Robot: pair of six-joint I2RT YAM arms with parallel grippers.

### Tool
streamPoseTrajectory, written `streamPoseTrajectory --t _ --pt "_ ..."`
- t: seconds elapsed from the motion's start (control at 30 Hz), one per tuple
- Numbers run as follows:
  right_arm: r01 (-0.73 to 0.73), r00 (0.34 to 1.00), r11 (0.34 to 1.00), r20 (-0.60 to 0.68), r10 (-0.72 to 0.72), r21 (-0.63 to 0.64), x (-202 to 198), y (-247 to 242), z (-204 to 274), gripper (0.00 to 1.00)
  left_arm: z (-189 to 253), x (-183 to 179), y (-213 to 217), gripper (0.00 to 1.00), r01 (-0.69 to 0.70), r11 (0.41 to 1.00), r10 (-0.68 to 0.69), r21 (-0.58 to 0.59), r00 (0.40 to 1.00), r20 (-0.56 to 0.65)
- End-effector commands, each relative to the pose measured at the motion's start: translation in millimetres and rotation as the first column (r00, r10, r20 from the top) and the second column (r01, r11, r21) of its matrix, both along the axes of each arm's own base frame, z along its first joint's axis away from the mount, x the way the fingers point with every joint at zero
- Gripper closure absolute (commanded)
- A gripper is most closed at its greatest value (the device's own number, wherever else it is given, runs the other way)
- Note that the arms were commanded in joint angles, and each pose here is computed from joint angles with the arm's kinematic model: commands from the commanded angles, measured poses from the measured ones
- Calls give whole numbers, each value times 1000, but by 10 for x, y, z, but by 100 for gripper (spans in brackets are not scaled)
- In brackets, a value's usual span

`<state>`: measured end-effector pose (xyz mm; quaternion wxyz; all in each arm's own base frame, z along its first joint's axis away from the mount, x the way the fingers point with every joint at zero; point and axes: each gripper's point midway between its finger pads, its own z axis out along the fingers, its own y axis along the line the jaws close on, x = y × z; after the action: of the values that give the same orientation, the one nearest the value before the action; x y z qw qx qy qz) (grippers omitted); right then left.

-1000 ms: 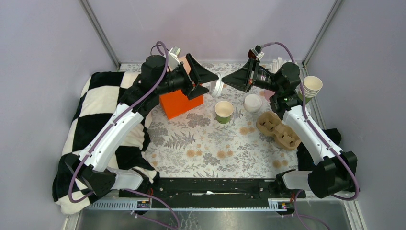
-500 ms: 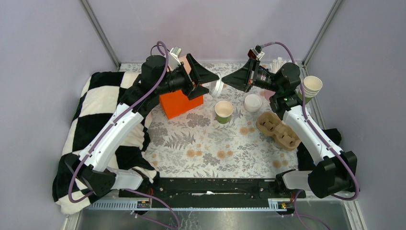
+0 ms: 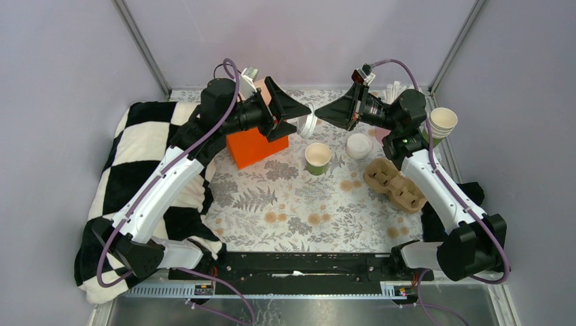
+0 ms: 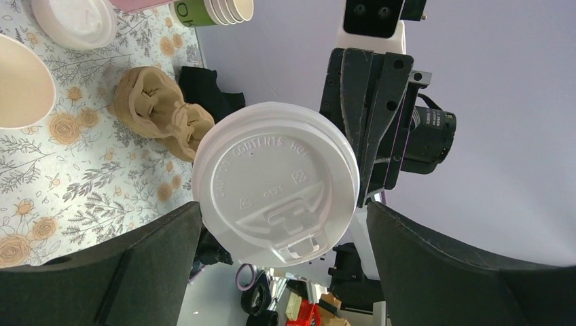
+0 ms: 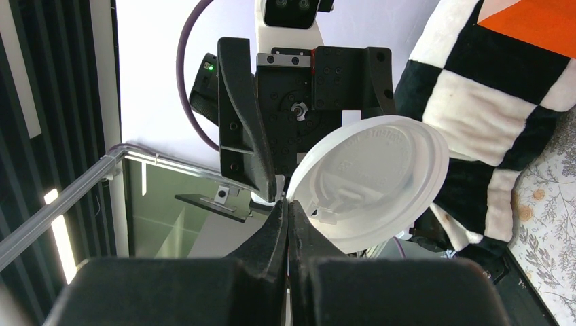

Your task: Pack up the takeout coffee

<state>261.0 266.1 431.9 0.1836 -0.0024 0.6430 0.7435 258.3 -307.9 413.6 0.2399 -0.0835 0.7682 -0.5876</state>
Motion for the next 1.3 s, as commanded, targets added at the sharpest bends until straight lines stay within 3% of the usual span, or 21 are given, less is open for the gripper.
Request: streamPoseTrajectory --t 0.0,0.47,0.97,1.07,1.17,1.23,1.27 --pt "-9 998 1000 69 7 21 -98 -2 125 100 194 -41 -35 6 29 999 -27 -41 998 58" --pt "-11 997 1000 75 9 19 -115 -7 132 100 171 -22 -88 9 35 999 -33 -37 998 52" --pt "-7 998 1000 62 7 5 -127 -12 72 99 173 21 -44 21 1 1000 -1 -2 997 71" --pt "-4 998 1000 61 4 -10 -130 -10 44 86 158 37 -38 22 -6 1000 5 9 997 76" --pt "19 997 998 69 -15 -53 -104 -33 -14 65 120 58 -17 22 -18 999 15 41 996 85" --pt "76 997 985 46 -70 -154 -29 -121 -145 26 75 88 -5 23 -28 997 21 75 995 96" --pt "119 993 966 23 -117 -231 17 -214 -265 16 43 110 0 23 -35 995 25 97 994 103"
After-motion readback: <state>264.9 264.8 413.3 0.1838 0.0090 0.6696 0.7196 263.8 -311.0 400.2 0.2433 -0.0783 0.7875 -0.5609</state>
